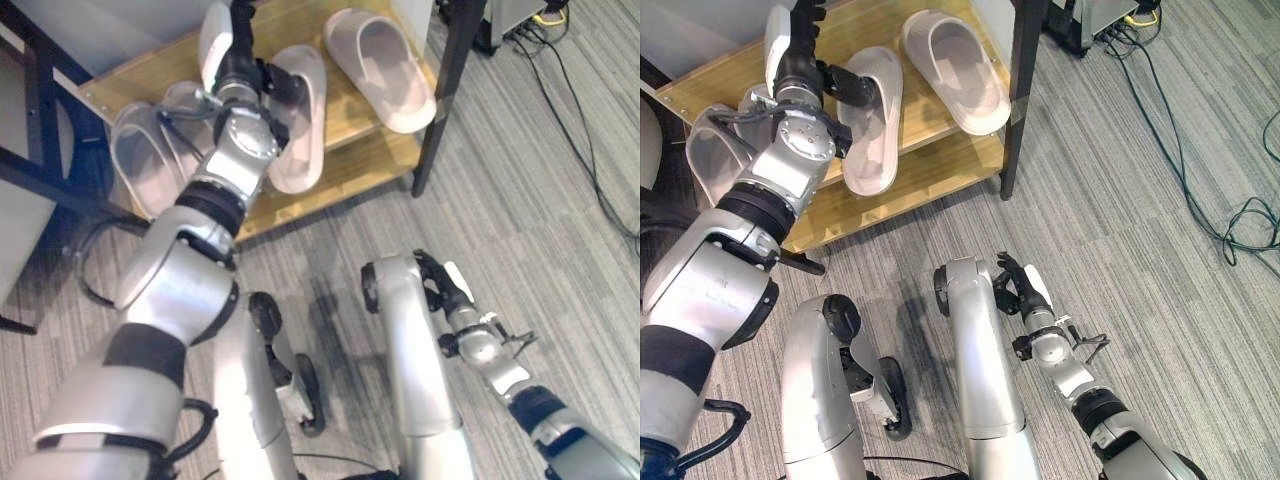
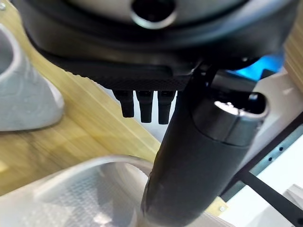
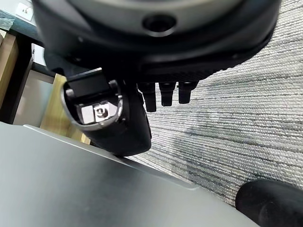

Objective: Arrange the slippers neatly on the shoe rack.

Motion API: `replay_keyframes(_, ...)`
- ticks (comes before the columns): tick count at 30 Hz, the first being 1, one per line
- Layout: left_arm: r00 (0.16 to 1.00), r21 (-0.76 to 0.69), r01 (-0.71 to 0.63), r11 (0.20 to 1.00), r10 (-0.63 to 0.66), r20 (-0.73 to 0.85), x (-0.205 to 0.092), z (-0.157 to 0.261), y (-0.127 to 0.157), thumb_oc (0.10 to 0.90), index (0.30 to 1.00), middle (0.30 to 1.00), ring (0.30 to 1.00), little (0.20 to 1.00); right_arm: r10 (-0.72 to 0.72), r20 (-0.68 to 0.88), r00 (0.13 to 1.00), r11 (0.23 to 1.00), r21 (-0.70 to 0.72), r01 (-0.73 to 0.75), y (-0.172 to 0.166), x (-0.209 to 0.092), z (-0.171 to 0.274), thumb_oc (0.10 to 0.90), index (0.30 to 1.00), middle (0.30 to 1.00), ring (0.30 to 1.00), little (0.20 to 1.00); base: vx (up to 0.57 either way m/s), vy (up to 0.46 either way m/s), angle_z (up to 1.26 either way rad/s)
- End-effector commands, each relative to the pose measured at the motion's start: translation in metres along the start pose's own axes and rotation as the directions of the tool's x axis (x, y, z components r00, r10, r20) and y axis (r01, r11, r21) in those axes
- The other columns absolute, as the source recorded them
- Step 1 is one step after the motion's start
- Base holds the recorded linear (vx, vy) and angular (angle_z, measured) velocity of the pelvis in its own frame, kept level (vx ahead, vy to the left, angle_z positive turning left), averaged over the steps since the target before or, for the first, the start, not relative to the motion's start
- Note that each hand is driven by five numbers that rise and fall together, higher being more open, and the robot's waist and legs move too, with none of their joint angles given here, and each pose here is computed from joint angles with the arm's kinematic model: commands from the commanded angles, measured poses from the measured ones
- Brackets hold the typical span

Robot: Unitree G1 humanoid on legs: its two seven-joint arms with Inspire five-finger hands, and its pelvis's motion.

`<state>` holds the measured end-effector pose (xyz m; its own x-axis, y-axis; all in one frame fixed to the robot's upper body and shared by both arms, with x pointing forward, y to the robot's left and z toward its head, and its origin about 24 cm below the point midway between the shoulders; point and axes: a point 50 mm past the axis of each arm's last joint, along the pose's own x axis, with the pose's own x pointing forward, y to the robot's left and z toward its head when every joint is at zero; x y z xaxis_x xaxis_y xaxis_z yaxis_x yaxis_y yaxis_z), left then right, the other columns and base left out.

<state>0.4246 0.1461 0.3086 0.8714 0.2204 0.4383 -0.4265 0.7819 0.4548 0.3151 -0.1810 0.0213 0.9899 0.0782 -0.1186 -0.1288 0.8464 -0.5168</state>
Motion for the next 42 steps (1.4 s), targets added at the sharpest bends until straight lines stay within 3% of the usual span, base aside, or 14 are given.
replay_keyframes(1, 0.967, -0.176, -0.103, 0.979, 0.139, 0.212, 0.015, 0.092, 0.043, 0.8, 0.9, 0.9, 0.9, 0.9, 0.242, 0.165, 0.956, 0.969, 0.0, -0.246, 0.062, -0.002, 0.038, 0.8, 0.9, 0.9, 0.9, 0.9, 0.0, 0.0, 0.0)
replay_keyframes(11, 0.977, -0.261, -0.066, 0.963, 0.116, 0.179, 0.016, 0.09, 0.042, 0.8, 0.9, 0.9, 0.9, 0.9, 0.255, 0.144, 0.956, 0.966, 0.005, -0.258, 0.066, -0.003, 0.033, 0.8, 0.9, 0.9, 0.9, 0.9, 0.0, 0.0, 0.0)
replay_keyframes(17, 0.958, -0.144, -0.072, 0.987, 0.108, 0.266, 0.012, 0.098, 0.037, 0.8, 0.9, 0.9, 0.9, 0.9, 0.25, 0.134, 0.959, 0.967, 0.01, -0.254, 0.064, -0.005, 0.029, 0.8, 0.9, 0.9, 0.9, 0.9, 0.0, 0.0, 0.0)
replay_keyframes(29, 0.905, -0.126, -0.058, 0.99, 0.105, 0.412, -0.002, 0.113, 0.028, 0.8, 0.9, 0.9, 0.9, 0.9, 0.232, 0.153, 0.961, 0.971, 0.021, -0.237, 0.058, -0.012, 0.027, 0.8, 0.9, 0.9, 0.9, 0.9, 0.0, -0.001, 0.01)
replay_keyframes(42, 0.907, -0.118, -0.029, 0.993, 0.076, 0.415, -0.008, 0.095, 0.019, 0.8, 0.9, 0.9, 0.9, 0.9, 0.229, 0.151, 0.962, 0.973, 0.008, -0.232, 0.056, -0.014, 0.024, 0.8, 0.9, 0.9, 0.9, 0.9, 0.0, 0.0, 0.0)
